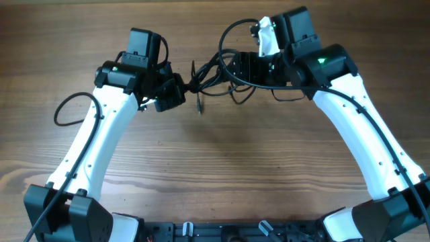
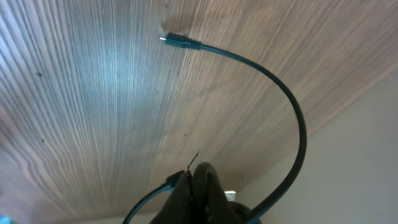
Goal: Untangle cables
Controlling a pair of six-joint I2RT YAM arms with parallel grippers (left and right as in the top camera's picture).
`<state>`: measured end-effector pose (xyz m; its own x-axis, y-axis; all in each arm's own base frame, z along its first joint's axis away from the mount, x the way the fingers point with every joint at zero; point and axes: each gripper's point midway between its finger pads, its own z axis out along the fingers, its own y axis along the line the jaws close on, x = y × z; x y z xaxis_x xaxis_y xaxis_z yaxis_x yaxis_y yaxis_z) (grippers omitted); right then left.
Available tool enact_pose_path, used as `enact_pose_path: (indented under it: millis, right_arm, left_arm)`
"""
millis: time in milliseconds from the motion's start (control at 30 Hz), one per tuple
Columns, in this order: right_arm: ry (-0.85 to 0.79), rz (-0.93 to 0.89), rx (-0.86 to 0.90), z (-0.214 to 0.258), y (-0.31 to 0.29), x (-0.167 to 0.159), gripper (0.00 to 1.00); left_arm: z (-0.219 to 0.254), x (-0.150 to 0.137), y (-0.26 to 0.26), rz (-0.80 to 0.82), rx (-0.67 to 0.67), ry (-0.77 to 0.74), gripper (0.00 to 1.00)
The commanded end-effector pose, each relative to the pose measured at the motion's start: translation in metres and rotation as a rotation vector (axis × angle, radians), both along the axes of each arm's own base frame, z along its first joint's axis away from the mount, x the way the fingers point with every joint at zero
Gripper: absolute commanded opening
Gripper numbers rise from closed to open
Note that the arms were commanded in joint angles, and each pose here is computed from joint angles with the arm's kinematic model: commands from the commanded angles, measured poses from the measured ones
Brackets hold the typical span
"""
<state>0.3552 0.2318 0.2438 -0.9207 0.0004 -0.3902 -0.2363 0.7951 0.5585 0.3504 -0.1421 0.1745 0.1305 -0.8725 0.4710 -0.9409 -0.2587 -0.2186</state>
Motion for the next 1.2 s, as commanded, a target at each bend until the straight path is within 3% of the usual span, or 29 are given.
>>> enact_pose_path:
  millis: [0,267,433,533,633,700,800,867,1000,1167]
  right_arm:
    - [0.016,-0.027,0.058,0.015,0.004,-0.001,0.64]
    - [0.023,-0.097,0.054,0.015,0.02,-0.001,0.4]
    - [0.032,-0.113,0.024,0.01,0.015,-0.002,0.41]
    - [-0.072,-0.213,-0.057,0.011,-0.006,0.024,0.51]
    - [-0.162,-0.186,-0.008,0.046,-0.008,0.025,0.61]
    - [-0.193,-0.301,-0.086,0.058,-0.038,0.023,0.63]
    - [-0.107,-0.28,-0.034,0.055,-0.029,0.006,0.62]
    - [-0.022,-0.209,0.028,0.044,-0.004,-0.002,0.56]
    - [0.097,-0.167,-0.024,0.001,0.019,-0.006,0.54]
    - [0.179,-0.103,-0.032,-0.032,0.044,-0.008,0.3]
  left_arm:
    - [0.004,0.003,-0.008,0.112,-0.103,0.057,0.04]
    - [0.005,0.01,-0.006,0.122,-0.091,0.024,0.04]
    - [0.001,0.022,0.007,0.166,-0.016,-0.02,0.04]
    - [0.0,0.032,0.025,0.223,0.075,-0.071,0.04]
    - [-0.002,0.036,0.04,0.266,0.149,-0.095,0.04]
    - [-0.002,0.038,0.046,0.285,0.183,-0.106,0.04]
    - [-0.002,0.038,0.045,0.282,0.177,-0.105,0.04]
    - [-0.002,0.033,0.03,0.239,0.105,-0.076,0.04]
    - [-0.005,0.011,0.01,0.168,0.006,0.029,0.04]
    - [-0.006,0.009,0.01,0.165,0.002,0.036,0.04]
